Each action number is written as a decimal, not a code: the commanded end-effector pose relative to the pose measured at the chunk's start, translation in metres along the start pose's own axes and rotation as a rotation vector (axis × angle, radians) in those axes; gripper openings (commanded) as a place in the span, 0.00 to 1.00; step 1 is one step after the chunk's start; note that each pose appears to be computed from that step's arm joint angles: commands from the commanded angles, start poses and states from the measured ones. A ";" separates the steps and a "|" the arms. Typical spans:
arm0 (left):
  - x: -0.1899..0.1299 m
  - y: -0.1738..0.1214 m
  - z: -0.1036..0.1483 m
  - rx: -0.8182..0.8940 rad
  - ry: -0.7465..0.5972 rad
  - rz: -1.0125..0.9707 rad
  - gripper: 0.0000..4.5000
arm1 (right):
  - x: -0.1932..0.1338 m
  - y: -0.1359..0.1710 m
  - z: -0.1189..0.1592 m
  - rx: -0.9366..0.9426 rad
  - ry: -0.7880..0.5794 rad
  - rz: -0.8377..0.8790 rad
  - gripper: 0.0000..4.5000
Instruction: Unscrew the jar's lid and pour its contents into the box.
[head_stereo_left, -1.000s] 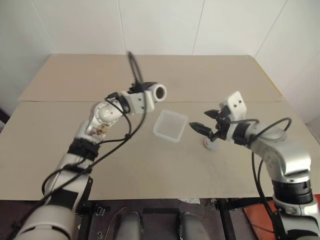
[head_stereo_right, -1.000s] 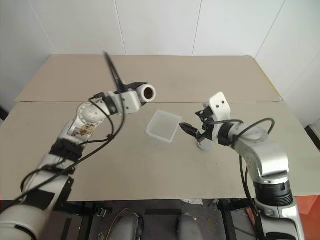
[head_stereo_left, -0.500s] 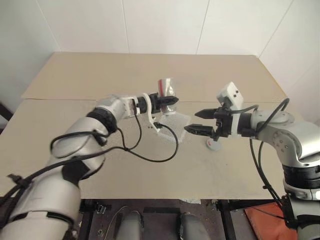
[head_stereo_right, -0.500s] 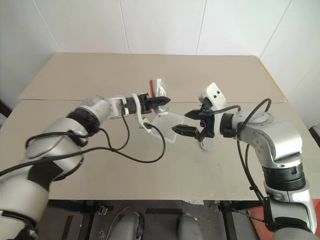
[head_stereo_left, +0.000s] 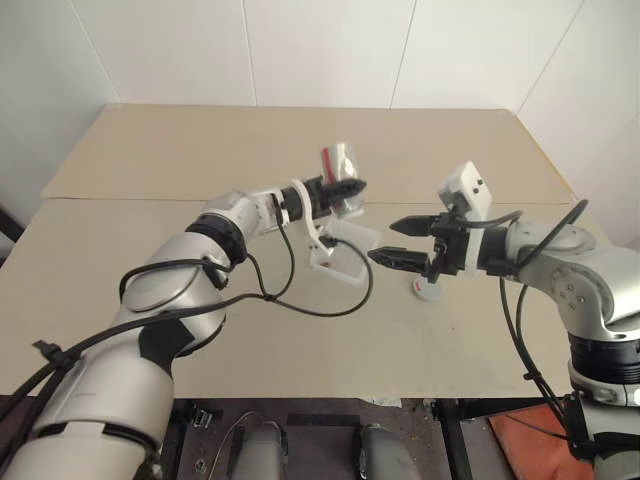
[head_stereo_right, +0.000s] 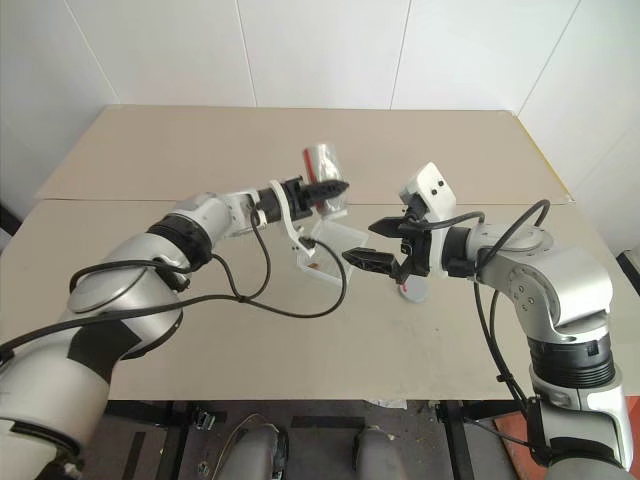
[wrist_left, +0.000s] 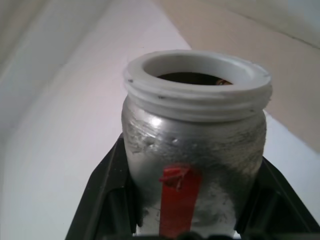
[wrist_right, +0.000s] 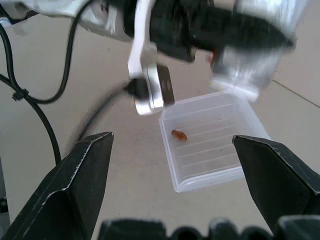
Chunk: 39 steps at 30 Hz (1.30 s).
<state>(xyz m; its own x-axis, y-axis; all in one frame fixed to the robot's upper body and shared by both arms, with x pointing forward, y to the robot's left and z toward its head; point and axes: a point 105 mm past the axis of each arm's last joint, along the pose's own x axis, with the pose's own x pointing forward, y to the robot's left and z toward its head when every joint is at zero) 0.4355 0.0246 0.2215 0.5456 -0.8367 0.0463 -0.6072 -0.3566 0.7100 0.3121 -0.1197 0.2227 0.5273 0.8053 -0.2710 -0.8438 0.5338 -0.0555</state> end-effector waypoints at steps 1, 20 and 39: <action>-0.014 0.011 -0.029 -0.524 0.196 0.097 0.43 | -0.006 0.004 0.015 -0.055 -0.061 -0.004 0.99; -0.109 -0.040 0.016 -2.156 0.344 0.136 0.43 | -0.008 0.009 0.016 -0.145 -0.065 0.041 0.99; -0.167 -0.054 0.041 -2.137 0.429 0.106 0.99 | -0.010 0.012 0.014 -0.159 -0.052 0.051 1.00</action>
<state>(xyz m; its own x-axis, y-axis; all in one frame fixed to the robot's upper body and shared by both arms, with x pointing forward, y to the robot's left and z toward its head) 0.3622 0.1554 0.1261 0.8107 -0.5853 -0.0149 0.5815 0.8018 0.1381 0.3022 -0.1179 0.2270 0.4794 0.8402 -0.2533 -0.8776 0.4598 -0.1357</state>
